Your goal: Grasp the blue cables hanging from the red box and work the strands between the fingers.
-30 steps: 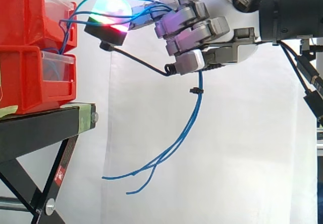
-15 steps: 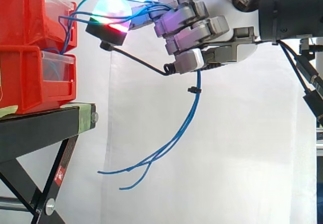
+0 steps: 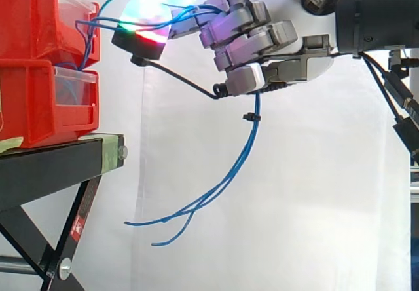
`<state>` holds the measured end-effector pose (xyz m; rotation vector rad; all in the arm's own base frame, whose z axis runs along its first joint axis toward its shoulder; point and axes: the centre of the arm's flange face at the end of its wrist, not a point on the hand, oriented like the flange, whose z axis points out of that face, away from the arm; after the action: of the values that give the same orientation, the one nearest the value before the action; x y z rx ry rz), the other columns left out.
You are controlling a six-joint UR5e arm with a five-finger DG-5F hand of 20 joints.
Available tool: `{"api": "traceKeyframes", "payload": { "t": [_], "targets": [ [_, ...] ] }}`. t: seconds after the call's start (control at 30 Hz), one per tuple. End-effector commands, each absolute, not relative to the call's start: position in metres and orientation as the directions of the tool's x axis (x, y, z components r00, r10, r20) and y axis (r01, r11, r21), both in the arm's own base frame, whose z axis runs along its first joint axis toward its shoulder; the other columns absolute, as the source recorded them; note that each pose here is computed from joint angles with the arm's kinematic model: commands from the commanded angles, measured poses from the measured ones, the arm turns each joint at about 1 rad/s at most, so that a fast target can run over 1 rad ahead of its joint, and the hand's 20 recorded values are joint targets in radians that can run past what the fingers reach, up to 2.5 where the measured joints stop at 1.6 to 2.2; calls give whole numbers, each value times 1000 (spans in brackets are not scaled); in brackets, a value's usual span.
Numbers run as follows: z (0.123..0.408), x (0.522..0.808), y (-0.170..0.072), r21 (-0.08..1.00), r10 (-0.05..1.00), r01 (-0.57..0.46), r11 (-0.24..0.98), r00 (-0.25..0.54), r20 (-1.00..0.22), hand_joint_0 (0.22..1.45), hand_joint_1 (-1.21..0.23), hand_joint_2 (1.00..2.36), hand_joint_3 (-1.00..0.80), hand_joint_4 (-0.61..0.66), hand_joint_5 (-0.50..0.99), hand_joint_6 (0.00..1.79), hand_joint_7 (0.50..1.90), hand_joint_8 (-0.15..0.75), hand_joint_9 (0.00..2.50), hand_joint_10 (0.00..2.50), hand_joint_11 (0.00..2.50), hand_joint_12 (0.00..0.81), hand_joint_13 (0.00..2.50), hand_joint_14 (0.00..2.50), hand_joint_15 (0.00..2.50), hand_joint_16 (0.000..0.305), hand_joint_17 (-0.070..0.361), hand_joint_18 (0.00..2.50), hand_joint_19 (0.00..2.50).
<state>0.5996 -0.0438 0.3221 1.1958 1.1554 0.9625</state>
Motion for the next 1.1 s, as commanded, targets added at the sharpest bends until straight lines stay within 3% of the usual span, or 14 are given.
{"api": "traceKeyframes", "payload": {
  "t": [0.0,0.17,0.43,1.07],
  "targets": [
    [322,599,-43,989,974,36,142,174,-146,926,-850,1005,-200,55,344,691,995,351,1178,2500,2104,507,1549,2500,1251,73,163,1785,681],
    [322,599,-44,989,974,37,142,175,-147,1001,-860,1001,-82,37,314,790,957,351,1178,2500,2104,507,1549,2500,1251,73,163,1785,681],
    [322,599,-44,989,973,34,143,180,-147,1071,-833,1006,17,37,318,801,993,351,1178,2500,2104,507,1549,2500,1251,73,163,1785,681],
    [322,599,-44,989,972,39,144,182,-148,1111,-824,1007,31,24,296,859,968,351,1178,2500,2104,507,1549,2500,1251,73,163,1785,681]
  ]
}}
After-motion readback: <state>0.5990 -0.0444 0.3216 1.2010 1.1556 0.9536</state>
